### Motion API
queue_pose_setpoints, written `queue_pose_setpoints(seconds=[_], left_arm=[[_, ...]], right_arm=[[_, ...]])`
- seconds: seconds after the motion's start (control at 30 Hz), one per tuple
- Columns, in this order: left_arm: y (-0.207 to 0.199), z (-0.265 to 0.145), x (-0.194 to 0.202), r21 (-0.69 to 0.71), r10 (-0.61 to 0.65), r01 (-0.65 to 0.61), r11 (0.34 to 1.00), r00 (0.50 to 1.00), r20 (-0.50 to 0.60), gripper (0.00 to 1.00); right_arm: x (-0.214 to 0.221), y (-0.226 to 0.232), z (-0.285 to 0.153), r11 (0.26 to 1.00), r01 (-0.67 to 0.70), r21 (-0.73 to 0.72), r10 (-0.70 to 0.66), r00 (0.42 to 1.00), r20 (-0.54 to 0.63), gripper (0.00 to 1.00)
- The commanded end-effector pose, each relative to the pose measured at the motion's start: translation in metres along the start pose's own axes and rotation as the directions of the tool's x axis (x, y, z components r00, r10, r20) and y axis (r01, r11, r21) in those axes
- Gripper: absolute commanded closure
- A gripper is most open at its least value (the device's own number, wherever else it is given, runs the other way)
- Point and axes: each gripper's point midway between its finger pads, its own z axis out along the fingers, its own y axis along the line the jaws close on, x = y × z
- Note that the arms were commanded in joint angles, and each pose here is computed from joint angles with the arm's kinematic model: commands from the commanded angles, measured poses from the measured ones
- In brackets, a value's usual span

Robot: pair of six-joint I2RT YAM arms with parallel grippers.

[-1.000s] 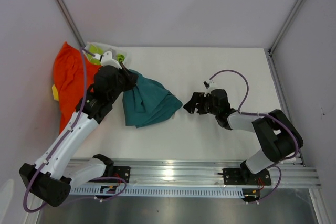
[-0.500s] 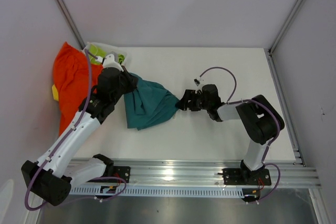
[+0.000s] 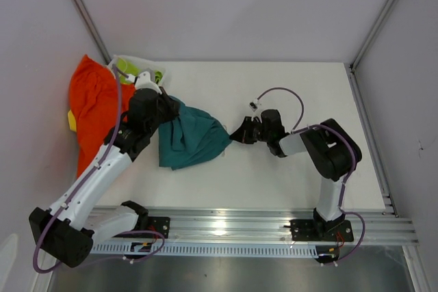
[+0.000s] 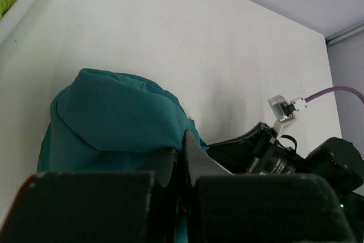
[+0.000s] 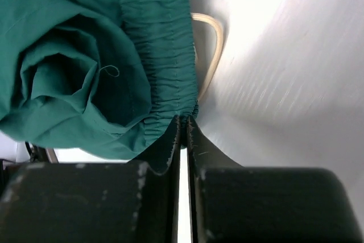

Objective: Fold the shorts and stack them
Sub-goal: Move the shorts to the center of the board

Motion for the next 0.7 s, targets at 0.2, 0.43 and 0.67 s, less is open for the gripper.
queue_pose_setpoints(seconds=[0.2, 0.43, 0.67], left_arm=[[0.029, 0.028, -0.003, -0.081, -0.053, 0.052, 0.995, 0.998, -0.015, 1.0], [0.043, 0.061, 0.004, -0.063, -0.121, 0.114, 0.992, 0.985, -0.124, 0.66], [0.018, 0.048, -0.029, 0.046, -0.152, 0.157, 0.987, 0.985, -0.083, 0.01]], right_arm=[[-0.041, 0.086, -0.078, 0.988, 0.074, -0.135, -0.059, 0.992, 0.114, 1.0], [-0.075, 0.115, -0.165, 0.989, 0.149, -0.013, -0.141, 0.957, 0.255, 1.0], [-0.089, 0.096, -0.216, 0.99, 0.107, 0.091, -0.133, 0.924, 0.359, 1.0]])
